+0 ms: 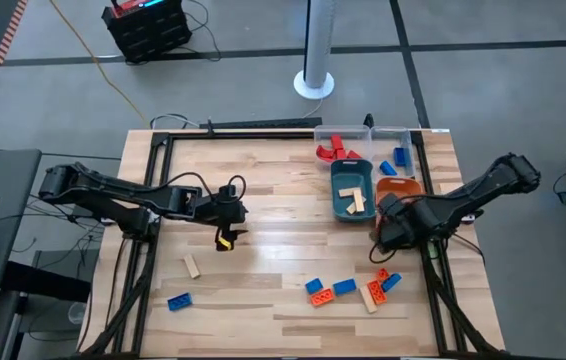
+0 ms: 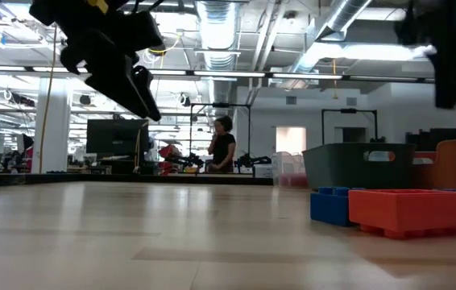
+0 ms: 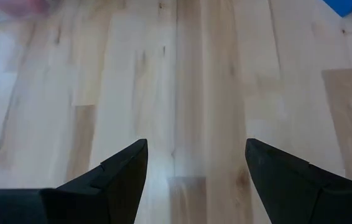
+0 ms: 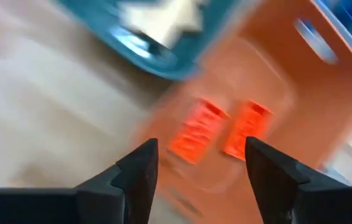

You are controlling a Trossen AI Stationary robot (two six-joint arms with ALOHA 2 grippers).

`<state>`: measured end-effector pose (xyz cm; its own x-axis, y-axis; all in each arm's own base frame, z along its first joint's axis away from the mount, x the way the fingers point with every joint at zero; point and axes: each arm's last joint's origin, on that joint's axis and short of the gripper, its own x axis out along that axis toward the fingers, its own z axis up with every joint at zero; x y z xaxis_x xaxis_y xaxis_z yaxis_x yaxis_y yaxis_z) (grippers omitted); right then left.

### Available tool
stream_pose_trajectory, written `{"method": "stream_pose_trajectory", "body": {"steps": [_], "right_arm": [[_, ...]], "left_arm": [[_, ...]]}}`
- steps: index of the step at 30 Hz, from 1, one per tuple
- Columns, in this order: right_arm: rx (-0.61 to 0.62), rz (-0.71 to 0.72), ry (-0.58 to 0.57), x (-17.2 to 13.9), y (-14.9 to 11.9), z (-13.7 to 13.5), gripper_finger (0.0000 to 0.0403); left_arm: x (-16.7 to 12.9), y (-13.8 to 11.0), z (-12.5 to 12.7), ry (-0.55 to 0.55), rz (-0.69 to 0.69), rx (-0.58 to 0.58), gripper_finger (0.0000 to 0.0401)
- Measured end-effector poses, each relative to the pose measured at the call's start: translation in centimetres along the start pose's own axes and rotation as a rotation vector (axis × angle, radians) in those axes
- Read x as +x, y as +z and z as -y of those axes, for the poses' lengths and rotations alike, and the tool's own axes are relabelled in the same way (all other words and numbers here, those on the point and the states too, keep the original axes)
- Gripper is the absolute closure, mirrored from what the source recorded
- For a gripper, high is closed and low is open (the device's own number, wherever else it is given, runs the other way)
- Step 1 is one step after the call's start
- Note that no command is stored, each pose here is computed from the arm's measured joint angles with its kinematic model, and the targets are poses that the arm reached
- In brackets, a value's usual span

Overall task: Sort blocks
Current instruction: Put the 8 stud blue game piece into the right transparent bin

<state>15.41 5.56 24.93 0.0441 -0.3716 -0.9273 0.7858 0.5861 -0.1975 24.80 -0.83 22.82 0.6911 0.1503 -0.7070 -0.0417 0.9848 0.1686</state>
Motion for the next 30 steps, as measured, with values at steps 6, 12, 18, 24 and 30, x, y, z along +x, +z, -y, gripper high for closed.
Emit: {"method": "stream_pose_trajectory", "body": {"steps": [6, 12, 18, 24, 30], "right_arm": [[-0.316, 0.15, 0.306, -3.8, -0.3, -3.9, 0.0182], [-0.704, 0.108, 0.381, -3.8, -3.6, -7.3, 0.0204], [-0.759, -0.196, 0.35, -1.8, -6.6, -9.6, 0.0209], [-0.709, -0.411, 0.3, -0.9, -7.7, -10.1, 0.0199], [-0.547, -0.352, 0.299, -2.4, -6.8, -10.6, 0.0201]], "left_arm": [[-0.3, -0.2, 1.4, -0.067, -0.014, 0.046, 0.0136], [-0.4, -0.3, 2.1, -0.085, -0.025, 0.061, 0.0136], [-0.4, -0.3, 2.1, -0.086, -0.026, 0.053, 0.0136], [-0.4, -0.4, 2.1, -0.067, -0.03, 0.043, 0.0136], [-0.4, -0.3, 2.2, -0.079, -0.027, 0.056, 0.0136]]}}
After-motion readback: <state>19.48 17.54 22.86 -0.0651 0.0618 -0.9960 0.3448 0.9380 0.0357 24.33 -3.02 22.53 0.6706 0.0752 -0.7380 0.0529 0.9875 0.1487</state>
